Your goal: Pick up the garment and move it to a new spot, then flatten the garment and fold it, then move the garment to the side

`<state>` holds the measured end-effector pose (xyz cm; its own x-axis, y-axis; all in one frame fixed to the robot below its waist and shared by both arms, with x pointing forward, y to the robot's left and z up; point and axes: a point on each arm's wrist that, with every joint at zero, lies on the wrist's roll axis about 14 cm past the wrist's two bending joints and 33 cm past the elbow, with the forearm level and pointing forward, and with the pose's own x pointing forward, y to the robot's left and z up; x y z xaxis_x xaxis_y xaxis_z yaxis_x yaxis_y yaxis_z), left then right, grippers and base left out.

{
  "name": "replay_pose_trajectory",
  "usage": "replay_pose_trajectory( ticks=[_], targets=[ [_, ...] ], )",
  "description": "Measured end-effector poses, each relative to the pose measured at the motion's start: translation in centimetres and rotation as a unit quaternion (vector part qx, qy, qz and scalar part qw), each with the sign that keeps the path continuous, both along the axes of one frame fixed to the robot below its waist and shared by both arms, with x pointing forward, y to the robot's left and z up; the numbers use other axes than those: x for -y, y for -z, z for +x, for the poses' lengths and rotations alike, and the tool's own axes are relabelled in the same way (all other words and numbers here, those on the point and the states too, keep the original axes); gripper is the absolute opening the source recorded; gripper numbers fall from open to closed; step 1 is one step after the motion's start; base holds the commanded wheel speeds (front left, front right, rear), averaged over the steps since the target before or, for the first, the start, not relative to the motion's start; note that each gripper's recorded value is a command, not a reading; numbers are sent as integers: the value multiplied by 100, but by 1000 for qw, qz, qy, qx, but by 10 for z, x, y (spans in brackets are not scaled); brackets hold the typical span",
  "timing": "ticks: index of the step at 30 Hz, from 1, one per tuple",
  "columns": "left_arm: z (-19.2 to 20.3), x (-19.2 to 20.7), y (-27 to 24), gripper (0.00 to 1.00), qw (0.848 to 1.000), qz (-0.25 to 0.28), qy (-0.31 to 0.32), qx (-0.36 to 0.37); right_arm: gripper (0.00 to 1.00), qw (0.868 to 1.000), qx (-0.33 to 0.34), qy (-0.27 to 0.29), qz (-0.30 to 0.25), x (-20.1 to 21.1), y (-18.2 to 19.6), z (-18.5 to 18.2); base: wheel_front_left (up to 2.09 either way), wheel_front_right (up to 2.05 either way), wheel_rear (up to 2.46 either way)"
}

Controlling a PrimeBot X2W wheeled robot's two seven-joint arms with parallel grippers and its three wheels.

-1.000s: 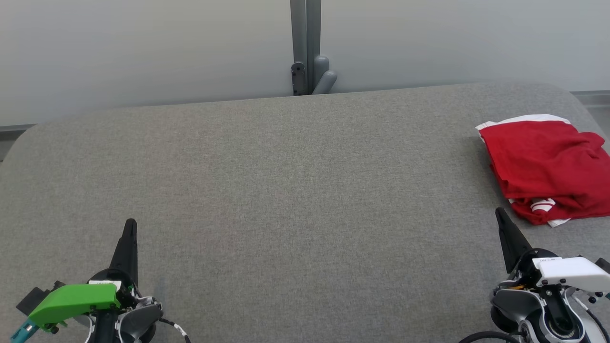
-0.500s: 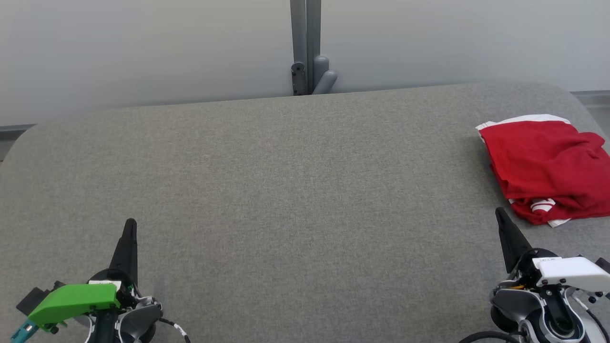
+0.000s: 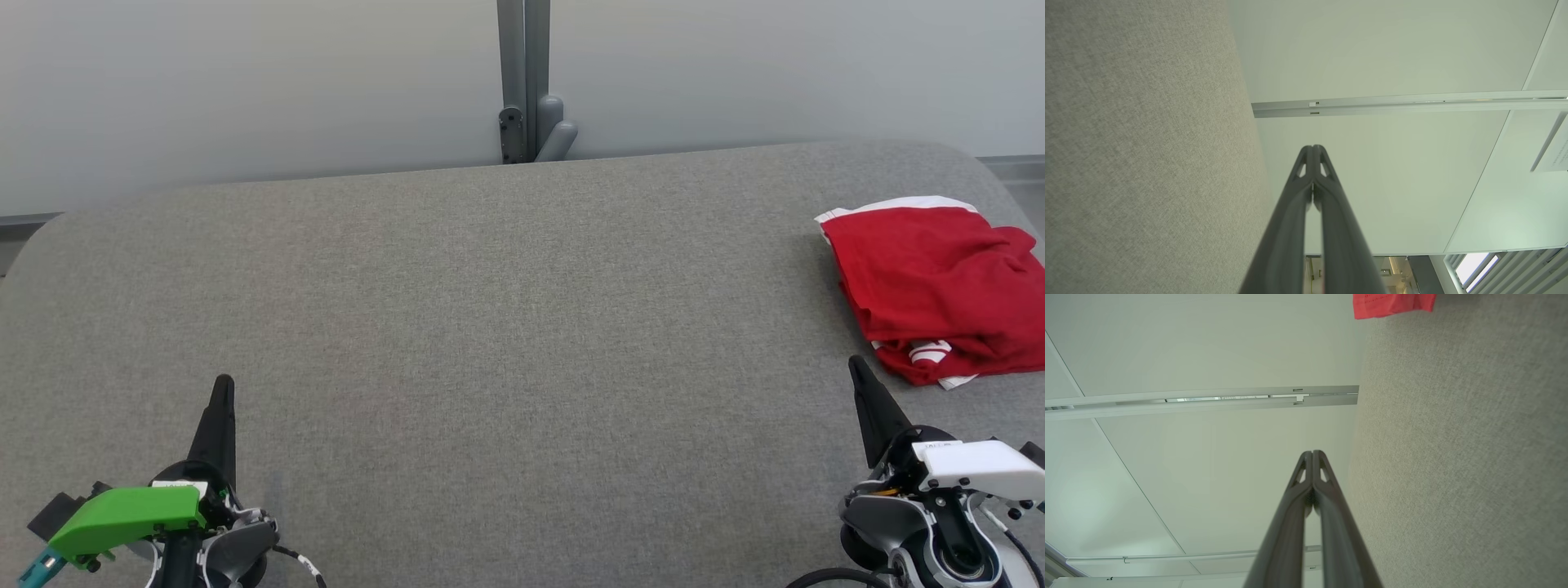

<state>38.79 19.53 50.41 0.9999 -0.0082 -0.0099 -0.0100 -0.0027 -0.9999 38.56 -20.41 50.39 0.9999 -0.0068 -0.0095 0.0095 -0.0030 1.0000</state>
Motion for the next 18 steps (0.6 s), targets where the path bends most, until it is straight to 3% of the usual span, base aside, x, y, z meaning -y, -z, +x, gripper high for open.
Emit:
replay_pose_trajectory(
  ticks=[18],
  targets=[
    [0,0,0,0,1000,0,0,0,0,1000,0,0,0,0,0,0,0,0,0]
  ],
)
